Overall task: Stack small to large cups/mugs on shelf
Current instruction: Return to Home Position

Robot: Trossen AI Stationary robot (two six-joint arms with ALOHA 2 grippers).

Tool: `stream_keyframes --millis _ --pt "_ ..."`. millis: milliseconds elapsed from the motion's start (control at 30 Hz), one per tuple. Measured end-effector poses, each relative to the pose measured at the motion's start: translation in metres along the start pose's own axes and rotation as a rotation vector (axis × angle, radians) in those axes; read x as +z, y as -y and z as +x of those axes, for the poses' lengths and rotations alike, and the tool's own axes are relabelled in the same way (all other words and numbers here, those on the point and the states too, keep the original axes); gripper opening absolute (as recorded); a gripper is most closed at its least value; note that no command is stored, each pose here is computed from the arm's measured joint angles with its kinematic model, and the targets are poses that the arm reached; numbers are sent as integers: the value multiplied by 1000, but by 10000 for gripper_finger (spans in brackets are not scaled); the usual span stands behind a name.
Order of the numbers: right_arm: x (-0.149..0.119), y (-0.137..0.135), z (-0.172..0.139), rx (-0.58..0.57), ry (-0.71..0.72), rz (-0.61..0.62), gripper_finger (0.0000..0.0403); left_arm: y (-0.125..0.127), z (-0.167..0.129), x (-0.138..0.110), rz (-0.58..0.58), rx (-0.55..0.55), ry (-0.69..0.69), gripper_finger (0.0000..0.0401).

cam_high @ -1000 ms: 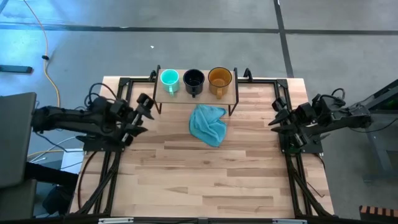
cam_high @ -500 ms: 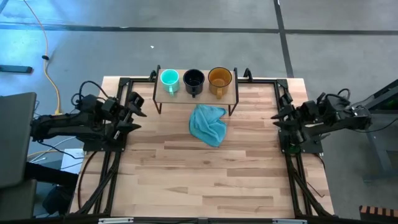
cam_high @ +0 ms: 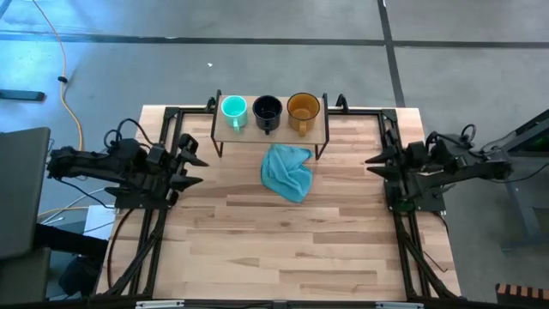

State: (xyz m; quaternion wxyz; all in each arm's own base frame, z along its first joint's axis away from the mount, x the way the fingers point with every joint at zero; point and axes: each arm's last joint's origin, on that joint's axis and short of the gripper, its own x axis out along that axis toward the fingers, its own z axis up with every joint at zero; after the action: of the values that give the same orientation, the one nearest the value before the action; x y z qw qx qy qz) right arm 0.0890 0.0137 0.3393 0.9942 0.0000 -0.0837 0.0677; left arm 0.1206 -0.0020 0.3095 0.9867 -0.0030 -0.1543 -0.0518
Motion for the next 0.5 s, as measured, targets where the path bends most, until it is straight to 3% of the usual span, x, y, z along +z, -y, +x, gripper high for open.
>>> stream_keyframes --millis 200,333,500 --pt "-25 0 -11 4 43 87 73 2 -15 5 -5 -11 -3 179" --pt "-38 0 -15 6 100 96 73 4 -26 9 10 -17 9 179" --pt "-54 0 -16 -3 68 92 69 6 -45 8 9 -16 -21 179"
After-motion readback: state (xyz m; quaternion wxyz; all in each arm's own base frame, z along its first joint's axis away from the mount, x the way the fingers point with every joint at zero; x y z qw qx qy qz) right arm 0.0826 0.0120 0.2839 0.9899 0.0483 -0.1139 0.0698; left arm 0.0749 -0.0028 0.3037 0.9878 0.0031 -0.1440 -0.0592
